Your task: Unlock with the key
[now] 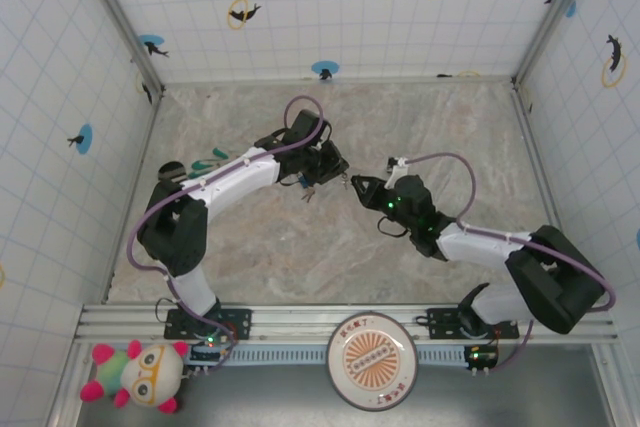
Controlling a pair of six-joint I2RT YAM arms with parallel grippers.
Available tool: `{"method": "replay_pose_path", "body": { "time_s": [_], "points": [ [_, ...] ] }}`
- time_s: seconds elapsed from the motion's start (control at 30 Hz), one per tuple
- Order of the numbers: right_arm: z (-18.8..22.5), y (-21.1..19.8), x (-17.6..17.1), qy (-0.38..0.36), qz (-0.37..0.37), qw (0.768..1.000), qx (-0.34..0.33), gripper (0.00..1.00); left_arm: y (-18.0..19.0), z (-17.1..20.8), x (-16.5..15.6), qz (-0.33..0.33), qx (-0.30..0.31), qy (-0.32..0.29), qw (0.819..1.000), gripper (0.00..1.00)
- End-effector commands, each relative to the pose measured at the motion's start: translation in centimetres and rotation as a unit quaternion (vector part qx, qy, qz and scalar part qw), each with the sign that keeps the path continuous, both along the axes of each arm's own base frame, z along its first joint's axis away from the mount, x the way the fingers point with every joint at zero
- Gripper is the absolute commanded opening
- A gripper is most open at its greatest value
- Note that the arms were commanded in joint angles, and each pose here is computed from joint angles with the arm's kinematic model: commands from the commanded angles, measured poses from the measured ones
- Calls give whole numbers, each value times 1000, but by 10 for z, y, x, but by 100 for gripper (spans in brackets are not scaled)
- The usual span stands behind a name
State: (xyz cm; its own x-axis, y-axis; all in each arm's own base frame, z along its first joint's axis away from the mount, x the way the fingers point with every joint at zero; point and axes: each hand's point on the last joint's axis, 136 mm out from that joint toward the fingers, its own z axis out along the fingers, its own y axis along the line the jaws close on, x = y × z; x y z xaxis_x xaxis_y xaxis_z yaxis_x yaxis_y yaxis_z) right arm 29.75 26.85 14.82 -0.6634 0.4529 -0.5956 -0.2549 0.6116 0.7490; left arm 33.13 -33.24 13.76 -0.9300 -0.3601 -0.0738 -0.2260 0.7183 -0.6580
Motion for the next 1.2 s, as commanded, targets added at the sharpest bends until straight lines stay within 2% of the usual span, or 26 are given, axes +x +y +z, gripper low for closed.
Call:
{"method": "replay_pose_path", "body": {
  "time_s": [0.0,0.07,0.17,0.37,0.63,0.8,1.07,1.17],
  "points": [
    [17,9,10,-19,0,1000,15,29,-1,16,-5,-10,-18,-13,1000,0],
    [16,11,12,-17,-1,1000,13,30,-2,17,-5,-11,-20,-13,1000,0],
    [15,14,15,-15,-1,1000,14,27,-3,18,-5,-11,-21,-14,1000,0],
    [12,20,18,-9,4,1000,17,27,-3,19,-5,-12,-24,-14,1000,0],
    [10,25,19,-5,10,1000,25,15,-4,19,-5,-11,-25,-13,1000,0],
    [9,27,21,-6,8,1000,29,1,-6,21,-5,-12,-31,-14,999,0],
    [20,25,37,-23,-16,999,32,0,-13,21,-12,-24,-38,-14,999,0],
    [10,16,42,-10,-51,998,-39,0,-14,23,-13,-24,-40,-18,999,0]
  ]
}}
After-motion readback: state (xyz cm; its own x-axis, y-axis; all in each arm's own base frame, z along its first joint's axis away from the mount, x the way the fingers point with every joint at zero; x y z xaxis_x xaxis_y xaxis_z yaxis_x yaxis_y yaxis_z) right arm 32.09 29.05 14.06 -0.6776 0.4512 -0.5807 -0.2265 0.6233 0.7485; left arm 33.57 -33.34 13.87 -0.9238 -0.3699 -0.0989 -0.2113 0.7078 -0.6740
